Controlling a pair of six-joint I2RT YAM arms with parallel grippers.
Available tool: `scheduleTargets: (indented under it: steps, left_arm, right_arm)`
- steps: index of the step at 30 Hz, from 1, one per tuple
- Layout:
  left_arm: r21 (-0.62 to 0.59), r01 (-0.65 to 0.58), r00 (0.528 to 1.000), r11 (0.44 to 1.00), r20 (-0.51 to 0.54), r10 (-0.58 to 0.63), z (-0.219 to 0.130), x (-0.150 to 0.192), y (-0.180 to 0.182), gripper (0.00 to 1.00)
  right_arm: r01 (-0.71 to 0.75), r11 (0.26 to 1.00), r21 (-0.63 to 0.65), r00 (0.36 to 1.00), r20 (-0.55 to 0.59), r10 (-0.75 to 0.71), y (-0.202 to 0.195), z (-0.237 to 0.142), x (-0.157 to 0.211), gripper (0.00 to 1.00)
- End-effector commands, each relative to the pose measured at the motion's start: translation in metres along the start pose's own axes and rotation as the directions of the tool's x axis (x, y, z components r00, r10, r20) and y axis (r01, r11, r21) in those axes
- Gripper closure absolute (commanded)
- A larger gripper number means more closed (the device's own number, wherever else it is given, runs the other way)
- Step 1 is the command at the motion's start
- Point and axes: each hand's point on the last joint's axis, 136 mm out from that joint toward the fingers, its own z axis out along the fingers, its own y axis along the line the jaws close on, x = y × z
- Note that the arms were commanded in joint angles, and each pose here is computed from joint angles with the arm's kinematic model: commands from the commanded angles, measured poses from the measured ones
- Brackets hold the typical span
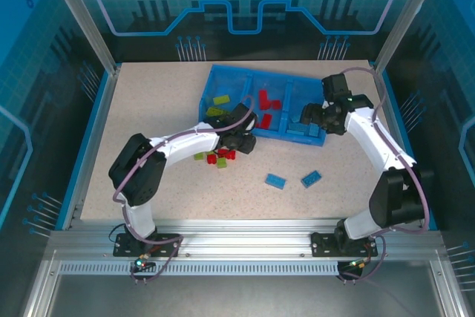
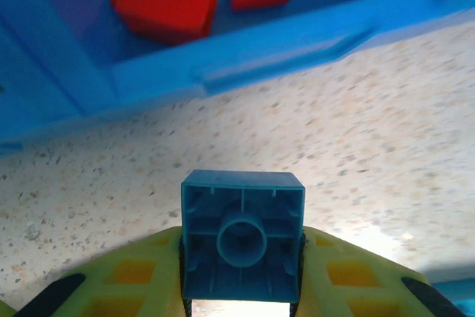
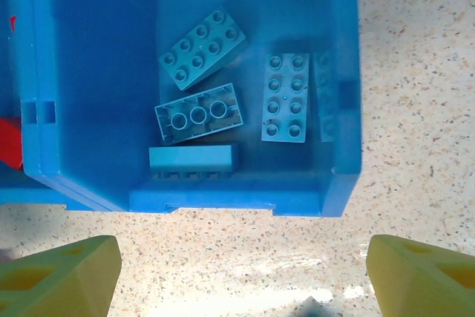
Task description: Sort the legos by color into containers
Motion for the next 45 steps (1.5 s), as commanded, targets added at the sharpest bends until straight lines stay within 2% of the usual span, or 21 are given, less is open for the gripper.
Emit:
scheduleTargets:
  steps: [1, 8, 14, 20, 28, 33, 35, 37, 40, 42, 44, 45]
  left_arm:
    - [0.114, 0.014, 0.995, 0.993, 0.101, -0.025, -0.030, -0.041, -0.033, 0.72]
    - [0.250, -0.031, 0.987, 0.968, 0.159, -0.009, -0.035, -0.093, -0.089, 0.71]
    - [0.309, -0.034, 0.990, 0.950, 0.144, -0.011, -0.010, -0.107, -0.121, 0.70]
    - [0.348, -0.031, 0.992, 0.937, 0.129, -0.015, 0.015, -0.115, -0.136, 0.69]
    - [0.371, -0.048, 0.988, 0.927, 0.152, -0.010, 0.023, -0.130, -0.146, 0.65]
    - [0.371, -0.013, 0.993, 0.929, 0.113, -0.031, 0.034, -0.129, -0.148, 0.52]
    - [0.365, 0.001, 0.993, 0.931, 0.106, -0.043, 0.035, -0.128, -0.147, 0.38]
    - [0.356, 0.011, 0.993, 0.934, 0.106, -0.052, 0.033, -0.129, -0.145, 0.30]
    - [0.351, 0.028, 0.990, 0.936, 0.117, -0.073, 0.022, -0.133, -0.142, 0.16]
    - [0.358, 0.037, 0.988, 0.933, 0.128, -0.088, 0.011, -0.135, -0.142, 0.12]
    - [0.359, 0.045, 0.984, 0.932, 0.146, -0.104, -0.002, -0.136, -0.139, 0.02]
    - [0.357, 0.050, 0.981, 0.933, 0.160, -0.114, -0.010, -0.136, -0.136, 0.01]
  right_arm:
    - [-0.018, 1.000, -0.010, 1.000, 0.025, 0.018, -0.007, -0.009, 0.001, 0.13]
    - [-0.071, 0.997, 0.028, 0.997, -0.018, 0.071, -0.034, 0.000, 0.030, 0.12]
    - [-0.218, 0.974, 0.056, 0.970, -0.100, 0.223, -0.055, 0.004, 0.077, 0.12]
    - [-0.376, 0.925, 0.048, 0.896, -0.237, 0.376, -0.057, 0.017, 0.141, 0.14]
    - [-0.429, 0.902, 0.053, 0.847, -0.321, 0.423, -0.051, 0.030, 0.179, 0.14]
    - [-0.431, 0.900, 0.063, 0.835, -0.351, 0.425, -0.042, 0.043, 0.189, 0.14]
    - [-0.429, 0.901, 0.073, 0.835, -0.350, 0.426, -0.040, 0.047, 0.189, 0.14]
    - [-0.433, 0.899, 0.072, 0.836, -0.340, 0.430, -0.039, 0.050, 0.186, 0.14]
    - [-0.433, 0.898, 0.081, 0.836, -0.336, 0.434, -0.039, 0.054, 0.184, 0.15]
    - [-0.427, 0.899, 0.095, 0.836, -0.337, 0.433, -0.040, 0.057, 0.183, 0.16]
    - [-0.422, 0.900, 0.105, 0.840, -0.329, 0.432, -0.041, 0.060, 0.181, 0.19]
    - [-0.417, 0.902, 0.111, 0.842, -0.326, 0.430, -0.042, 0.061, 0.180, 0.20]
